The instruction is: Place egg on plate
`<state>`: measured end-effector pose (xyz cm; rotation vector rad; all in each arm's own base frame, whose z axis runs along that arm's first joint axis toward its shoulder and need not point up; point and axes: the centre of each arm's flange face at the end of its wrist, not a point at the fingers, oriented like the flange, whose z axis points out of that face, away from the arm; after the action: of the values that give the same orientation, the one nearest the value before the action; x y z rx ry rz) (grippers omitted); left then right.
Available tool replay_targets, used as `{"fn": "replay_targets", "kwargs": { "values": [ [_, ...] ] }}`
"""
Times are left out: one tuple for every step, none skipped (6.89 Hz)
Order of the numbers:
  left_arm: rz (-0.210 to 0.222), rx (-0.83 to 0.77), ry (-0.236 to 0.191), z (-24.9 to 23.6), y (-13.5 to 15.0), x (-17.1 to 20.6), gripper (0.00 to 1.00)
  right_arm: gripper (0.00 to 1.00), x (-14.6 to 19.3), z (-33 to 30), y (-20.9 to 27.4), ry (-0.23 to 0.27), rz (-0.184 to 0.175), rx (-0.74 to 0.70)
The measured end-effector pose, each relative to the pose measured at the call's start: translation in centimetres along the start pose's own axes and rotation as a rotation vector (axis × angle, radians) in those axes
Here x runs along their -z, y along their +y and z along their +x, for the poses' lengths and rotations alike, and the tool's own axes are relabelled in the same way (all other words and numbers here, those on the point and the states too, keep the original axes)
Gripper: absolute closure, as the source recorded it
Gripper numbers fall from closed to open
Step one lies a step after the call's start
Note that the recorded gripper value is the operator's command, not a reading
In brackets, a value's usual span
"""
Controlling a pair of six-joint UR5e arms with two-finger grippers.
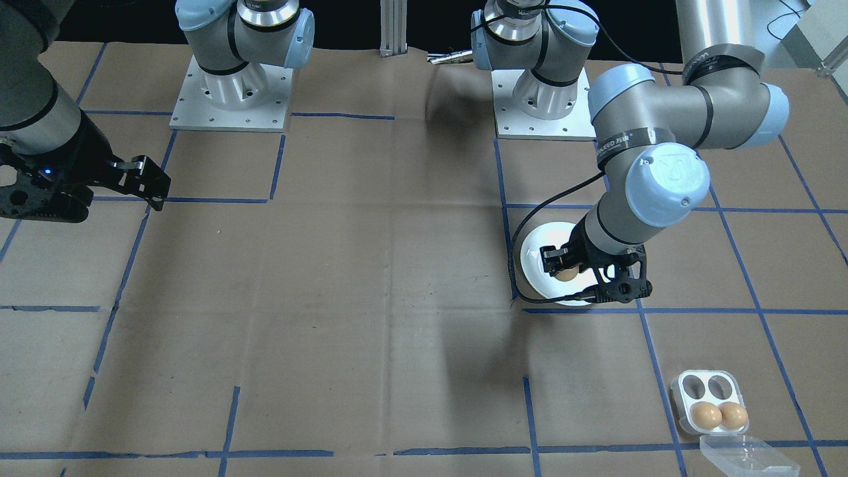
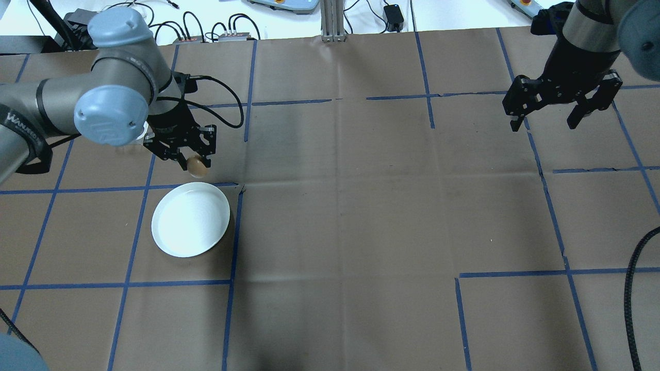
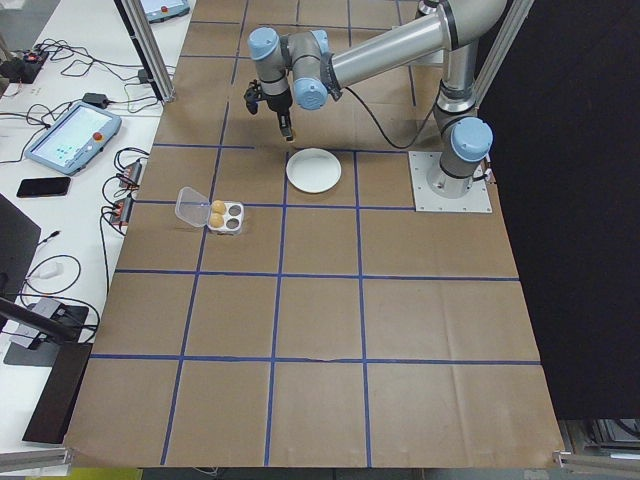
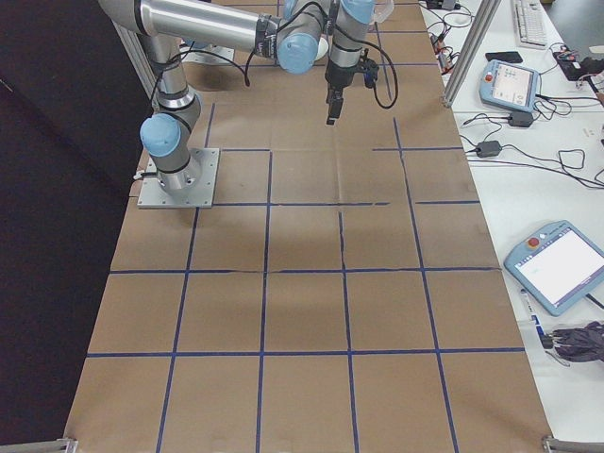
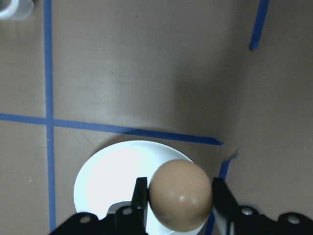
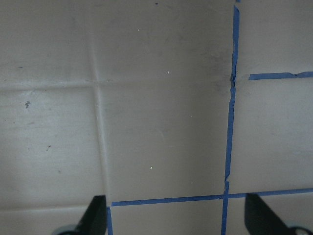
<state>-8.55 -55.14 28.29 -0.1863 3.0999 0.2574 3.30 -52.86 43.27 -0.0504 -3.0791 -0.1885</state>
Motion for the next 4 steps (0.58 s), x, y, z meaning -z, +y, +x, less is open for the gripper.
{"fn": "replay_targets", "kwargs": {
  "values": [
    [0.006,-0.003,-0.001,0.1,0.9,-2.6,1.00,0.00,0.0,0.0,0.0,0.000,0.000,0.000],
    [0.012,-0.004,-0.002,0.0,1.4,-4.9,0.98,0.00,0.0,0.0,0.0,0.000,-0.001,0.000],
    [0.006,-0.005,-0.004,0.0,1.9,-6.3,0.39,0.00,0.0,0.0,0.0,0.000,-0.001,0.000],
    [0.002,-0.005,-0.005,-0.1,2.1,-6.9,0.01,0.00,0.0,0.0,0.0,0.000,-0.001,0.000]
  ]
}}
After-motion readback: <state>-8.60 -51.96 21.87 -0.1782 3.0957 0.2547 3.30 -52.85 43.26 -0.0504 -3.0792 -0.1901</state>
